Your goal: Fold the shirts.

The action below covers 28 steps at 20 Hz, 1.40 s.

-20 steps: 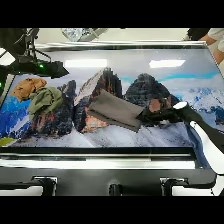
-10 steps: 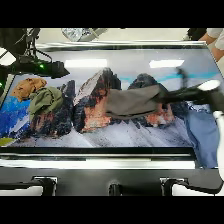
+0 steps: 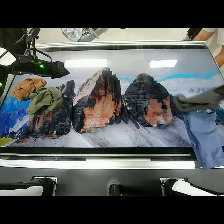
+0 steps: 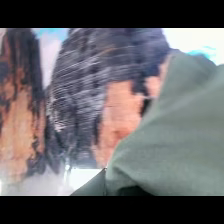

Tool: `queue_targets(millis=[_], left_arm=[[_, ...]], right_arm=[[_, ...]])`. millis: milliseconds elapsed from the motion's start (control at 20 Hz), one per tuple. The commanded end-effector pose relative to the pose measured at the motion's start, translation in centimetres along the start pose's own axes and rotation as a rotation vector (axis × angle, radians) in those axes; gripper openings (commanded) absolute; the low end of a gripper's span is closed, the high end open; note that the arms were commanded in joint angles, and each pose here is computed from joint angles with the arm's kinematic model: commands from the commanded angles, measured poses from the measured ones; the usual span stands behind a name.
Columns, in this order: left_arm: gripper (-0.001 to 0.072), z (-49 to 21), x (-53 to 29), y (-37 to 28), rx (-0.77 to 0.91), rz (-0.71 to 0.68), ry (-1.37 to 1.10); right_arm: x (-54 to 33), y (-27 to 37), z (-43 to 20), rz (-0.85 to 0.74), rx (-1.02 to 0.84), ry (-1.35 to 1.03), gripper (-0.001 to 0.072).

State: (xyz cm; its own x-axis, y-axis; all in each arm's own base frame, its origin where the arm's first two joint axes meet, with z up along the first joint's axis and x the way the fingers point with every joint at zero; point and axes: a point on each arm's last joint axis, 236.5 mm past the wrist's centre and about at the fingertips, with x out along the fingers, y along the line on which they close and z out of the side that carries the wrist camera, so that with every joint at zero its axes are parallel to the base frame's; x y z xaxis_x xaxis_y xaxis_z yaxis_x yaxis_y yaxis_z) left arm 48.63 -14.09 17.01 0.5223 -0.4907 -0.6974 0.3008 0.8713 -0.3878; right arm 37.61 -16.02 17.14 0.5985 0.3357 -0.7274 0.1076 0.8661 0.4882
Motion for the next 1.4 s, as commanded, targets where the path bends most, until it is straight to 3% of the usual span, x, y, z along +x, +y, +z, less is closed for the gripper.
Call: queue_targets(millis=[0,200,350,550,650,1150,1200,1250,1300,1350], left_arm=[[0.0034,0.1,0.0,0.1,0.0,0.001,-0.006],[0.0034,0.1,0.0,0.0,0.022,0.001,-0.006],[0.0034,0.1,0.0,0.0,0.022,0.001,-0.006],[0.0034,0.1,0.0,0.0,0.022,0.001,-0.006],[0.0034,0.1,0.0,0.0,0.022,0.001,-0.006],[0.0034,0.1,0.0,0.0,0.021,0.001,-0.006],[0.0034,0.1,0.0,0.0,0.021,0.0,-0.006],[0.0034,0.2,0.0,-0.2,0.018,-0.007,-0.008],[0.0034,0.2,-0.1,-0.5,0.014,-0.02,-0.011],[0.0034,0.5,-0.3,-0.7,0.016,-0.024,-0.018]], right_arm=[[-3.8,-3.7,-0.4,-0.062,0.101,-0.047,0.0043],[-6.2,-6.4,-1.9,-0.09,0.176,-0.055,0.0043],[-7.8,-8.0,-6.1,-0.126,0.237,0.069,0.0042],[-10.2,-13.8,-15.2,-0.453,0.347,0.359,0.0043],[-10.0,-15.2,-19.3,-0.5,0.395,0.487,0.0042],[-2.6,-18.2,-28.4,-0.472,0.464,0.623,0.0052],[-2.5,-18.2,-28.4,-0.473,0.464,0.622,0.0195],[-2.7,-18.4,-28.1,-0.478,0.457,0.614,0.0534],[-3.0,-18.6,-27.4,-0.487,0.436,0.599,0.0704],[-3.9,-19.1,-25.9,-0.513,0.409,0.564,0.0694]])
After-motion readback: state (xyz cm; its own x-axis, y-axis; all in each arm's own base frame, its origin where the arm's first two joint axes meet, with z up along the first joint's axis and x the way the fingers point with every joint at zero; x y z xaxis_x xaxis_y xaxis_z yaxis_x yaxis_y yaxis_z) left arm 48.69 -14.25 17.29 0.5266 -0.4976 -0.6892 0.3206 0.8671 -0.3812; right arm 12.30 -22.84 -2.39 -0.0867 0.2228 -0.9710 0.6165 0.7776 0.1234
